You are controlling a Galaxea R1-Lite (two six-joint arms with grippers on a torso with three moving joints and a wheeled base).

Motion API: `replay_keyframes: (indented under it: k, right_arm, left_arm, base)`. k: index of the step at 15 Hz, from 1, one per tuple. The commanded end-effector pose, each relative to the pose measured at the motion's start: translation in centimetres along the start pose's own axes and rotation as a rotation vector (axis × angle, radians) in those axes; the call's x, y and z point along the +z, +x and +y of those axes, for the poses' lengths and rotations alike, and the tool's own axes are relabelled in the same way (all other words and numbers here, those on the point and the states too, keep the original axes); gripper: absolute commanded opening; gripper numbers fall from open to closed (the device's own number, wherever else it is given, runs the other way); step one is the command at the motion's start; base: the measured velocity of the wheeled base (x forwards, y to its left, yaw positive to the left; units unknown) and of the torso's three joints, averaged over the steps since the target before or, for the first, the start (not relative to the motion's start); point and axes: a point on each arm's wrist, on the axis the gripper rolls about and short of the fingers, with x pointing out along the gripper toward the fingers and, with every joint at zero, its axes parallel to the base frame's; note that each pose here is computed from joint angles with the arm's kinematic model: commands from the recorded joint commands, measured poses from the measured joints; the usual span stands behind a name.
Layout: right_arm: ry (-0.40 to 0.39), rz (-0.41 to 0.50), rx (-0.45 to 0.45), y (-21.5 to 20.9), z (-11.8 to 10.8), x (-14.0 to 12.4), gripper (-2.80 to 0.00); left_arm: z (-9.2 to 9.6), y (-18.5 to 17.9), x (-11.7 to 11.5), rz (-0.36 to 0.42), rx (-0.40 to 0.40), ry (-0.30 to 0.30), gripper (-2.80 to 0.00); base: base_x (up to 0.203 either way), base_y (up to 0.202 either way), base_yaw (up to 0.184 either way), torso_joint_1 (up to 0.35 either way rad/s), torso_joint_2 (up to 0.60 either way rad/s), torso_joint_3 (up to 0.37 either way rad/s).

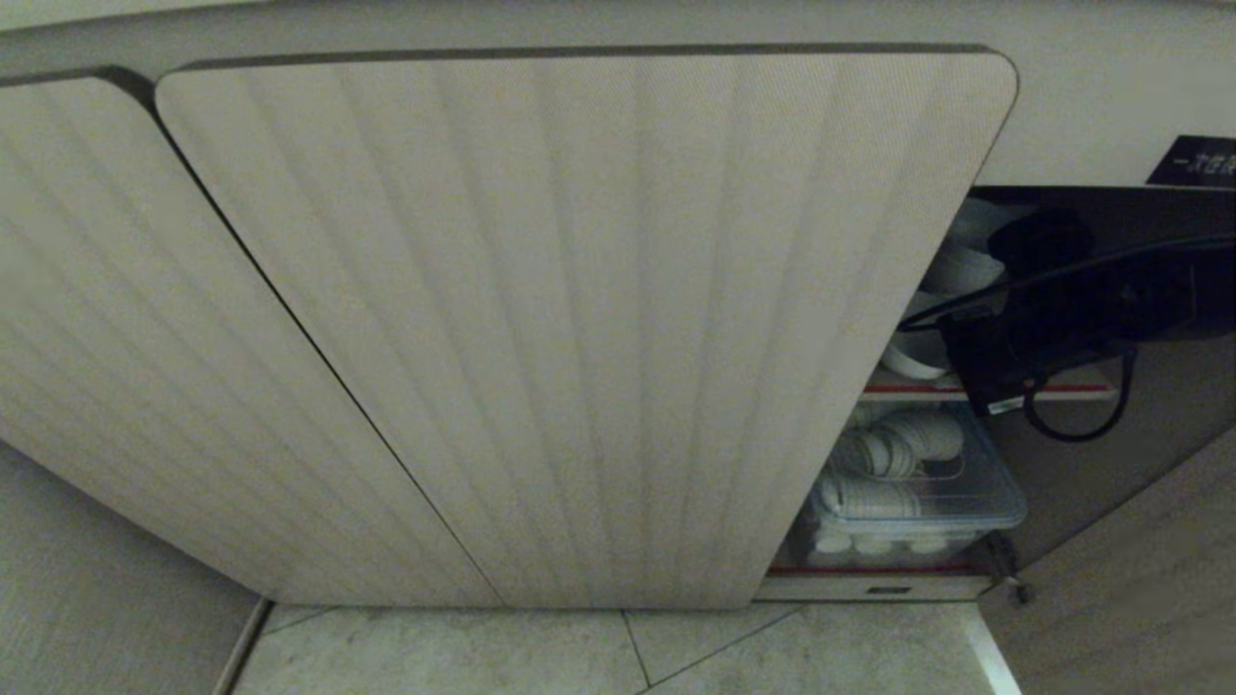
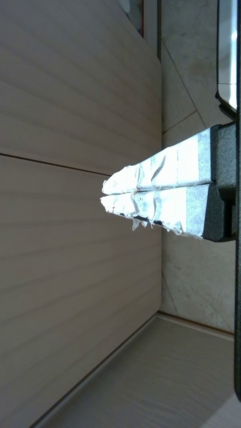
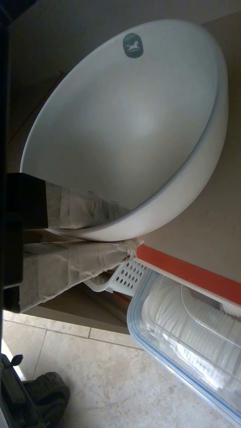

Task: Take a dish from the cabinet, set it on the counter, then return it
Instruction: Put it back into the cabinet

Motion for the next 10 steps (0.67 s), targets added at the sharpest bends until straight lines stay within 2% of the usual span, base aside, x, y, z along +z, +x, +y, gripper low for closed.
replay_keyframes:
  k: [1, 10]
  right_arm:
    - [0.007, 0.002, -0.005, 0.23, -0.09, -0.04, -2.80]
    - [0.006, -0.003, 0.015, 0.25, 0.57, 0.16, -2.80]
  left_arm:
    - [0.00, 0.00, 0.00, -0.001, 0.000, 0.000, -2.80]
    - [0.00, 0.00, 0.00, -0.001, 0.000, 0.000, -2.80]
  base:
    - [0.000, 0.000, 0.000, 0.000, 0.00, 0.000]
    - [0.000, 0.000, 0.000, 0.000, 0.00, 0.000]
